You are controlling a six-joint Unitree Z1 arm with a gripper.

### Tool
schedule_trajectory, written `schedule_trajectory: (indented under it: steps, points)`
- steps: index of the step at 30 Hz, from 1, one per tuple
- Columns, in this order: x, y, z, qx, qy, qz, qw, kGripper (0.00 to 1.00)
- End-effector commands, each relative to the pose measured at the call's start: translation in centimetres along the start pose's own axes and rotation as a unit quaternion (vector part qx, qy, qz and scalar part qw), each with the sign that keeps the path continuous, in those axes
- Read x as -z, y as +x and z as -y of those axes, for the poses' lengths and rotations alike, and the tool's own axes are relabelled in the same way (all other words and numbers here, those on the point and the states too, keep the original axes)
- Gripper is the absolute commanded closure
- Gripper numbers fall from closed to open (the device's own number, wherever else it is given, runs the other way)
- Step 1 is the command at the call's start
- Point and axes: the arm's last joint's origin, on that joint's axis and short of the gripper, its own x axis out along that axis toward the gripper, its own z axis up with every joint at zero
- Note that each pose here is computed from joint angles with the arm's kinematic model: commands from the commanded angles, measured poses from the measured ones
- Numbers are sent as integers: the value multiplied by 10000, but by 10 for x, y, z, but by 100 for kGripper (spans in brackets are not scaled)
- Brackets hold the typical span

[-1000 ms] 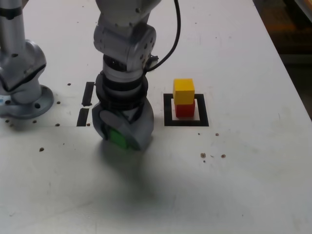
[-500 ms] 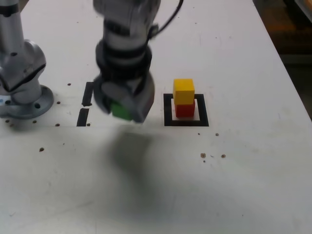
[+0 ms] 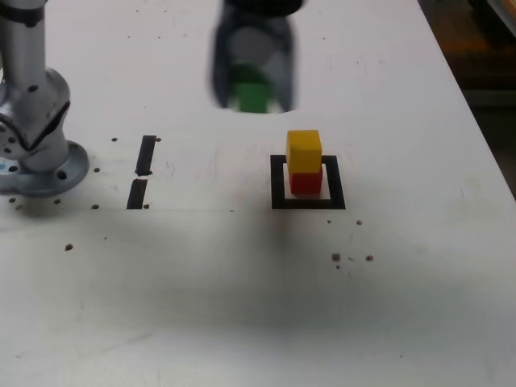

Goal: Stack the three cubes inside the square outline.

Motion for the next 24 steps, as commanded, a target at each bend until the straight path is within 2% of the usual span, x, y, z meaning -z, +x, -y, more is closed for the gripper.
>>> schedule_trajectory:
  steps: [1,7,14,24]
  points:
    - [-6,-2,-4,28,-50,17,10000,73]
    - [-16,4,-6,84,-103,-45,9999,73]
    - [-23,21,-6,88,-201,-315,9993,73]
    - [-41,37,-11,83,-320,-473,9983,73]
